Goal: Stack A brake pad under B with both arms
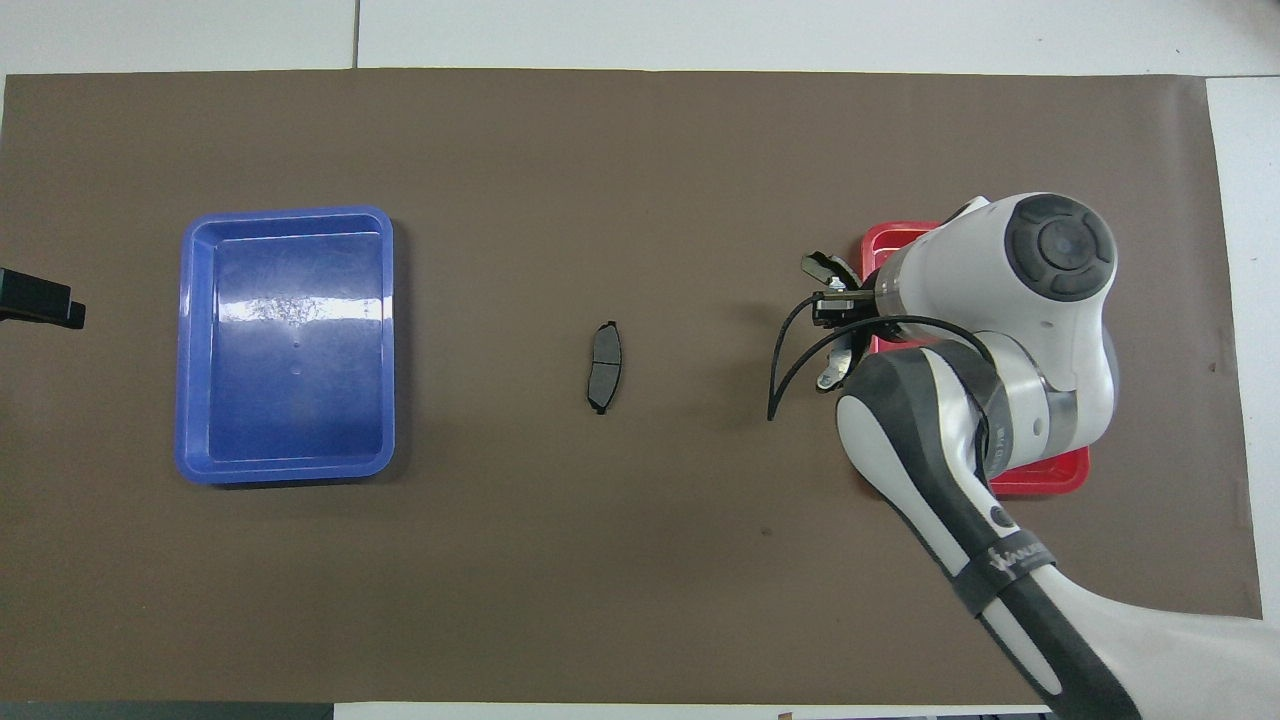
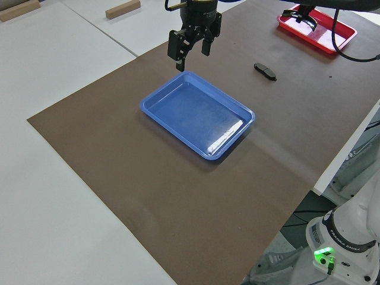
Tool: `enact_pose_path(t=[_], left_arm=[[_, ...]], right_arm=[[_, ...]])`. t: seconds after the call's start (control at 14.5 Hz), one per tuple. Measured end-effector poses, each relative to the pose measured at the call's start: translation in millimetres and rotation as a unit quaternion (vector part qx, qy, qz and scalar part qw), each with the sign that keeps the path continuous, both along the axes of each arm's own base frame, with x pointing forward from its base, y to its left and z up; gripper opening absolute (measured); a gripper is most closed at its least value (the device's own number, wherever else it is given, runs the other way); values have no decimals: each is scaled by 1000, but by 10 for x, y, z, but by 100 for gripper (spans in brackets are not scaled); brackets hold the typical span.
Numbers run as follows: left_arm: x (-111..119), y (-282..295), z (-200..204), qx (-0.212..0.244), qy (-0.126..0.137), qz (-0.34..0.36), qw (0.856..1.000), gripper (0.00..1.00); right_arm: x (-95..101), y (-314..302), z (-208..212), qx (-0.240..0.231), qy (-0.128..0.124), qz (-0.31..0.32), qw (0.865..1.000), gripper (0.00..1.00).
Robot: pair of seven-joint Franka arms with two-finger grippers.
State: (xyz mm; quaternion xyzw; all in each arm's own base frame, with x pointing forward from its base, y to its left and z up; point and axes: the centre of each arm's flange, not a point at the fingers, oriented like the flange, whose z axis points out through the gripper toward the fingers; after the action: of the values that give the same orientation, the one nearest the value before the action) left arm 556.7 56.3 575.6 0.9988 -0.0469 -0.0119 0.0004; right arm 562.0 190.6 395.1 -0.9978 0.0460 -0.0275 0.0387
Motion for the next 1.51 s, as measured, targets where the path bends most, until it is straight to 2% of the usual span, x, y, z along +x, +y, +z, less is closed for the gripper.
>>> enact_pose_path(t=[0.28, 0.62, 0.96, 1.24, 1.51], left_arm=[[-15, -3, -12, -1, 7, -2, 1000, 98], [-15, -3, -13, -1, 7, -2, 1000, 99], [-13, -23, -13, -1, 7, -4, 1000, 99], [-13, -27, -13, -1, 7, -5, 1000, 99], [-13, -27, -13, -1, 7, -5, 1000, 99]], right_arm=[[-66, 925, -50, 7, 1, -49, 999, 43], [-84, 1921, -418, 6, 7, -82, 997, 43], [-75, 2040, -613, 5, 5, -83, 996, 43], [-186, 2191, -803, 2, 2, -68, 998, 43], [-192, 2186, -852, 0, 2, -59, 998, 43]])
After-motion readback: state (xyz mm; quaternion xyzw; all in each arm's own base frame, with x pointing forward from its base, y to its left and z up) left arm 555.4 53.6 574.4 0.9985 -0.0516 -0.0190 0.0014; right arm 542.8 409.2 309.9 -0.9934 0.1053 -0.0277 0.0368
